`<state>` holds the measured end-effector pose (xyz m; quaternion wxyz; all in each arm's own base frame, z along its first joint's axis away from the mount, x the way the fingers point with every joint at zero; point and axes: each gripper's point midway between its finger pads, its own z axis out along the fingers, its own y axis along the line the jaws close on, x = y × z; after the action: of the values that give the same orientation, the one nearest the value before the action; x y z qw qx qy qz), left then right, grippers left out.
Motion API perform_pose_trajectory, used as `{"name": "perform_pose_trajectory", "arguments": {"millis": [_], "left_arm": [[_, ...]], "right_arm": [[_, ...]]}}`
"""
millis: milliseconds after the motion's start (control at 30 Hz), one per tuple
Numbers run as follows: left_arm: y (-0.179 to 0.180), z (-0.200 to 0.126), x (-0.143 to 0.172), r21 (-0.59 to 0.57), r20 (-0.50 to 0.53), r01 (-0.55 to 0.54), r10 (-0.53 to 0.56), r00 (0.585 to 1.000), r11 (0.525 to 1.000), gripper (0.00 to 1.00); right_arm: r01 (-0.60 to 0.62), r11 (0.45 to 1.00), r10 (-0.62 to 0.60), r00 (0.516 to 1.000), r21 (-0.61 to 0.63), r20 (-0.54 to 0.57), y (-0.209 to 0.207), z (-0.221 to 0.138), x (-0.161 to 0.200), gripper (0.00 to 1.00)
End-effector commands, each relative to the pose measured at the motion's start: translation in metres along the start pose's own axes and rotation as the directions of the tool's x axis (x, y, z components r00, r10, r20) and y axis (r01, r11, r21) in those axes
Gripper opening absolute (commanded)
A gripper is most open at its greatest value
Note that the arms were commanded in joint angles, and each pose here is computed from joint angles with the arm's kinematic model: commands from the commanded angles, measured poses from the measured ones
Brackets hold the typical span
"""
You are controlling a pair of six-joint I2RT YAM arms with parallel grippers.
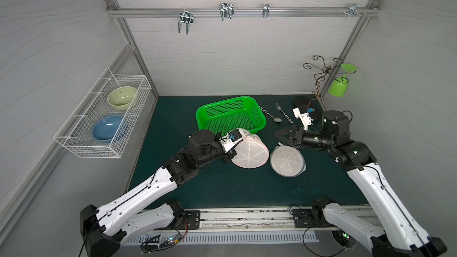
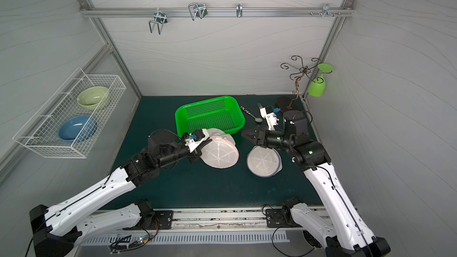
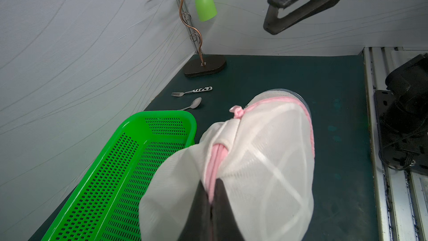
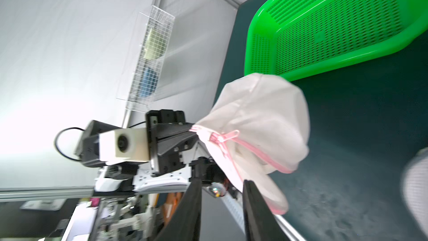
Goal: Turn the laundry bag inside out
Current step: Turn over the laundry bag, then zip the zipper on the laundry bag.
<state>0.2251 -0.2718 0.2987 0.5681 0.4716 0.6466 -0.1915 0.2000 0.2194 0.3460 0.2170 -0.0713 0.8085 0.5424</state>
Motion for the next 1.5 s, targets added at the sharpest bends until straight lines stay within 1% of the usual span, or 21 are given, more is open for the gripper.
{"name": "perform_pose_trajectory", "arguments": {"millis": [0,67,133,167,233,433,533,767,1033,1200,1300,1367,1467], "left_arm": [[0.008,-0.012,-0.038,-0.048,0.161,-0.087,0.094,0.983,0.995,0.00],[0.008,-0.014,-0.040,-0.067,0.178,-0.135,0.145,0.973,0.989,0.00],[0.003,-0.017,-0.041,-0.058,0.195,-0.178,0.186,0.963,0.982,0.00],[-0.001,-0.018,-0.041,-0.045,0.203,-0.214,0.219,0.954,0.976,0.00],[-0.007,-0.019,-0.043,-0.026,0.227,-0.250,0.249,0.941,0.968,0.00],[-0.010,-0.019,-0.047,-0.013,0.248,-0.257,0.252,0.935,0.966,0.00],[-0.011,-0.018,-0.047,-0.008,0.252,-0.259,0.253,0.934,0.966,0.00],[-0.013,-0.018,-0.045,-0.001,0.240,-0.270,0.262,0.935,0.963,0.00],[-0.013,-0.018,-0.042,0.002,0.233,-0.266,0.258,0.938,0.964,0.00],[-0.011,-0.016,-0.041,-0.006,0.225,-0.264,0.258,0.940,0.965,0.00],[-0.011,-0.015,-0.040,-0.009,0.217,-0.260,0.255,0.942,0.966,0.00],[-0.010,-0.015,-0.039,-0.009,0.215,-0.257,0.253,0.943,0.966,0.00],[-0.009,-0.014,-0.038,-0.014,0.211,-0.255,0.252,0.945,0.967,0.00]], "right_arm": [[-0.121,0.988,0.108,0.985,-0.095,-0.135,0.022,0.004,0.011,0.36],[-0.177,0.979,0.159,0.973,-0.097,-0.168,0.022,0.009,0.014,0.44],[-0.210,0.974,0.192,0.964,-0.087,-0.185,0.018,0.012,0.017,0.48],[-0.229,0.970,0.210,0.958,-0.080,-0.197,0.015,0.015,0.019,0.49],[-0.258,0.964,0.239,0.947,-0.068,-0.213,0.008,0.020,0.023,0.49],[-0.287,0.955,0.254,0.922,-0.074,-0.291,0.008,0.037,0.037,0.50],[-0.295,0.952,0.256,0.917,-0.085,-0.307,0.009,0.043,0.039,0.47],[-0.299,0.947,0.256,0.923,-0.117,-0.288,0.015,0.044,0.031,0.34],[-0.305,0.945,0.262,0.922,-0.116,-0.285,0.015,0.044,0.031,0.16],[-0.310,0.944,0.267,0.919,-0.115,-0.288,0.015,0.042,0.033,0.09],[-0.312,0.943,0.268,0.918,-0.117,-0.293,0.015,0.042,0.033,0.06],[-0.313,0.942,0.267,0.916,-0.119,-0.298,0.015,0.042,0.034,0.01],[-0.314,0.942,0.268,0.917,-0.119,-0.297,0.015,0.042,0.034,0.00]]}}
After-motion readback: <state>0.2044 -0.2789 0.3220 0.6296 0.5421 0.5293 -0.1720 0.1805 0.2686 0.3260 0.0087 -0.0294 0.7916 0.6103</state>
